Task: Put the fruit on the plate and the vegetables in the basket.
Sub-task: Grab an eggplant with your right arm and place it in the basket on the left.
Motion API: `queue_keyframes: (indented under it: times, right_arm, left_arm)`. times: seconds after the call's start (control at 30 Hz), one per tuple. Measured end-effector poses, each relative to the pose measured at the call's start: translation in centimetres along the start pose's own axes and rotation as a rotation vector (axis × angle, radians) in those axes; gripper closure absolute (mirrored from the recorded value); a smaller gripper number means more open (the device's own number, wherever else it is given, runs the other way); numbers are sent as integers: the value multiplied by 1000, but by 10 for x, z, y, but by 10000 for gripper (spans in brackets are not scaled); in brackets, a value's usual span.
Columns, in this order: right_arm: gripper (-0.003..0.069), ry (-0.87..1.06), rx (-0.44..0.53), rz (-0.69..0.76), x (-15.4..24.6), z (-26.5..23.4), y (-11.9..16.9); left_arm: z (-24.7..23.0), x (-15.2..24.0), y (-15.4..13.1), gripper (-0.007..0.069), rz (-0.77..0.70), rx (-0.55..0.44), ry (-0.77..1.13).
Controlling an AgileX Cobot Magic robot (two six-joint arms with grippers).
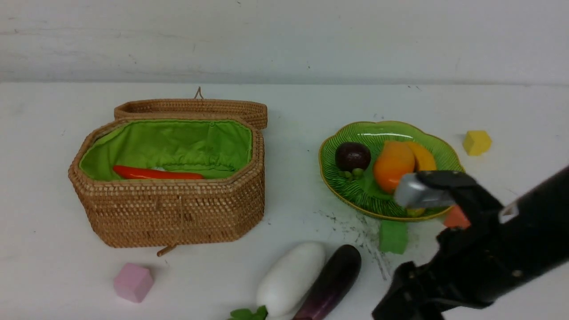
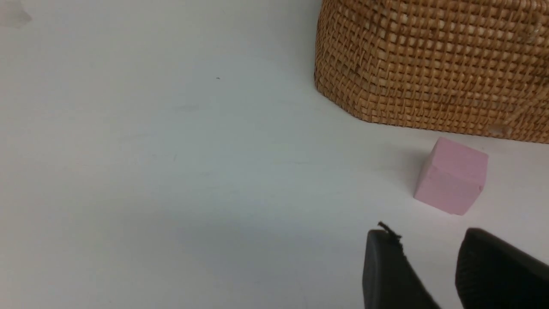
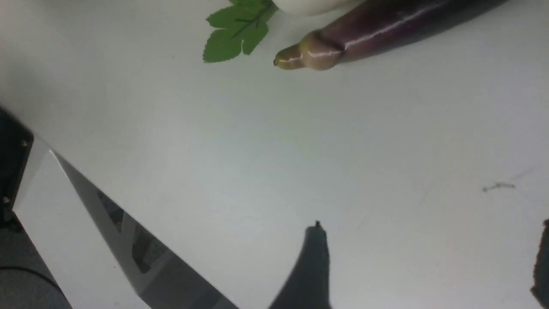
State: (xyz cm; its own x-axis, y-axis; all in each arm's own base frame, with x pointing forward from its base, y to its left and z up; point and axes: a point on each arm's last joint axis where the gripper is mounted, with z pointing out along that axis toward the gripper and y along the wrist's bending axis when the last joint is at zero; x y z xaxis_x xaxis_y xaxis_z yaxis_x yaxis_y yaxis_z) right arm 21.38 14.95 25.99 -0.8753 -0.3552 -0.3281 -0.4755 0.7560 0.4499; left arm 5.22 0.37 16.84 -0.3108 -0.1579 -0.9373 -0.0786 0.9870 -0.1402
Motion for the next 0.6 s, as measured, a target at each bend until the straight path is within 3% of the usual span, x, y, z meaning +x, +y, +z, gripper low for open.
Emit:
queue_keyframes:
  times: [0.07,0.23,0.4,0.6]
  right_arm:
    - [-17,4,13,0,-13,11,9]
    - [27,-45,104,193,-41,32,11]
    - [81,-96,173,408,-59,67,-9]
    - [90,-95,238,435,-62,107,-33]
  left_arm:
    - [0,0,0,386,0,0,0]
    - [0,0,0,386,0,0,0]
    - [0,0,0,386,0,0,0]
    - [0,0,0,386,0,0,0]
